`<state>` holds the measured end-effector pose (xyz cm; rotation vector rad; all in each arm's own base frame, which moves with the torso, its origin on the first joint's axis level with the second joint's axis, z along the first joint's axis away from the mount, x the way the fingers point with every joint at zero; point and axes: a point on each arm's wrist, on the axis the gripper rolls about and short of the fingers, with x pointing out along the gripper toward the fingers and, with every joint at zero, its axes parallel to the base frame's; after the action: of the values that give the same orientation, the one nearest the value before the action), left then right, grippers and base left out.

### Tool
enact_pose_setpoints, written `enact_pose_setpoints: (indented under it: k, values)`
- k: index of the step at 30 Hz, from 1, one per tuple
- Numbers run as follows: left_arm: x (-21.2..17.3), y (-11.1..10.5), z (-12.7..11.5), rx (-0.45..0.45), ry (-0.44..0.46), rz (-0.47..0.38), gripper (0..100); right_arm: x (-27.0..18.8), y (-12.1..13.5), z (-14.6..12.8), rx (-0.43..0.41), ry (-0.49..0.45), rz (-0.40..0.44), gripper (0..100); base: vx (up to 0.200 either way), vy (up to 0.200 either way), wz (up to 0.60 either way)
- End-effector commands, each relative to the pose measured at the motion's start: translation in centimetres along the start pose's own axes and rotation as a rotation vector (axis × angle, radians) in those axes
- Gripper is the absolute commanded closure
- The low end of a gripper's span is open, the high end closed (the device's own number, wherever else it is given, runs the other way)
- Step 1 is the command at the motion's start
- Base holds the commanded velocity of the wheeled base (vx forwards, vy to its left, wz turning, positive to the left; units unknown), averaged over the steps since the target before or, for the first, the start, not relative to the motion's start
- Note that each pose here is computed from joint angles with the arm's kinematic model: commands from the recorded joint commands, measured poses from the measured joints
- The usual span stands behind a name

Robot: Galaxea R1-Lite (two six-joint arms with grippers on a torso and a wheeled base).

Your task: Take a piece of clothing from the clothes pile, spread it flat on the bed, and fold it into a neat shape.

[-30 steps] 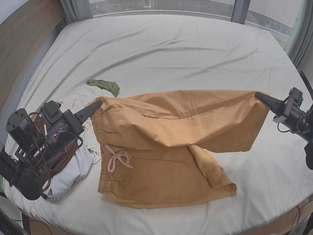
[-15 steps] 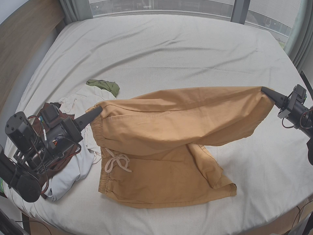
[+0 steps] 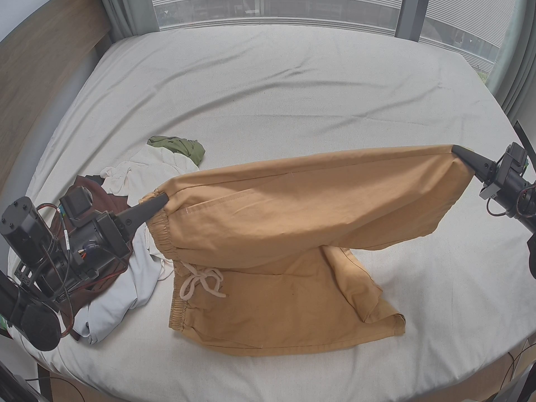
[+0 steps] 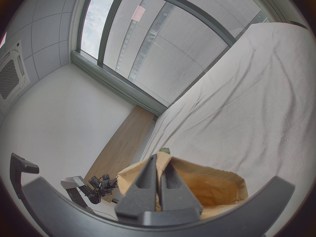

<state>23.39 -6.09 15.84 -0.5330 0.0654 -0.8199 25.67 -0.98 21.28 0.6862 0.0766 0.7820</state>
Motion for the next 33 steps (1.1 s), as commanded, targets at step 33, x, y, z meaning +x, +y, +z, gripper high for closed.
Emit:
enact_pose_setpoints:
  k: [33]
  values:
    - [3.5, 2.7, 0.9, 0.016, -0.139, 0.15, 100, 1.7, 0.7, 0.9, -0.016, 0.009, 0.043, 100, 0.0, 0.0, 0.0]
